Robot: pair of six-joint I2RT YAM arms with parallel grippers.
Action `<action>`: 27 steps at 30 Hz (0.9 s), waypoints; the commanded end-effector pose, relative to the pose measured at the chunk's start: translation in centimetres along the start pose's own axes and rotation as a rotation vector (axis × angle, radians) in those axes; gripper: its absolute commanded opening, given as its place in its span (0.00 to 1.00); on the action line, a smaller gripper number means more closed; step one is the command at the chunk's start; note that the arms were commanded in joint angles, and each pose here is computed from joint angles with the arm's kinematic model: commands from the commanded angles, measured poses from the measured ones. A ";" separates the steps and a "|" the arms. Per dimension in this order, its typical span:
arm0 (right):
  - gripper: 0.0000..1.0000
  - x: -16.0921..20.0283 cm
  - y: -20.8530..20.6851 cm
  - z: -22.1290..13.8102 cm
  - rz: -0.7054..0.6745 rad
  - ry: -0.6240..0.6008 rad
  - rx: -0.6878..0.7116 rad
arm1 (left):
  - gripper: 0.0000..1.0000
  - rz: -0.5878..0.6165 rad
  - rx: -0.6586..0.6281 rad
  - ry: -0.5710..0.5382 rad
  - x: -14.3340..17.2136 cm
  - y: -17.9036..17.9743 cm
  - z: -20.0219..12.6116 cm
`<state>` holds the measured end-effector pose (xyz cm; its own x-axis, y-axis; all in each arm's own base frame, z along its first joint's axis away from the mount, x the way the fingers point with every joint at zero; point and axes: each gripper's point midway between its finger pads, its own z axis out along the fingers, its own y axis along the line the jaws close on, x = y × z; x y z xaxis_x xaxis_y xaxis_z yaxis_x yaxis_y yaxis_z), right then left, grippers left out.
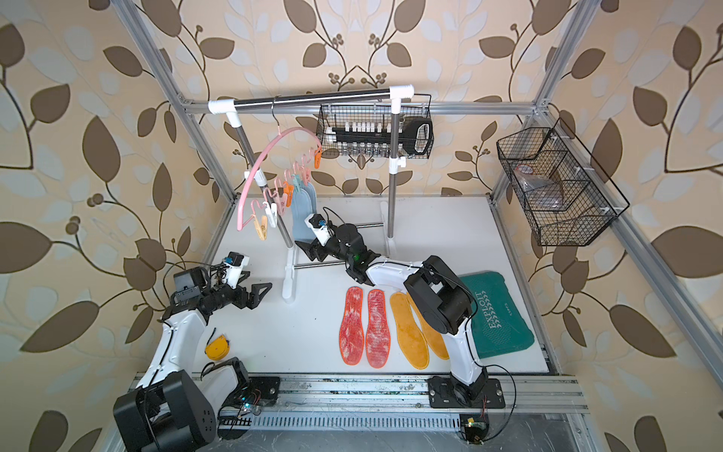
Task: Take the shoe insoles off the hanger
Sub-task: Remove the insole from the hanger.
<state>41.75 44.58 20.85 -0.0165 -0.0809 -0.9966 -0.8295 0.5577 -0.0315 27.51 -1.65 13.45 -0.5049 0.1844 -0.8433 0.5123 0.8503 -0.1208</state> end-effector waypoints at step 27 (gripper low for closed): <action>0.20 -1.1 -2.9 3.1 0.126 -0.124 0.093 | 0.99 0.029 0.053 -0.023 -0.9 -0.7 -0.3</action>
<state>45.35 46.31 20.74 -0.0629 0.0474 -0.9969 -0.7932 0.6039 0.0788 27.10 -2.15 13.24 -0.5055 0.1904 -0.8416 0.5380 0.8321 -0.1348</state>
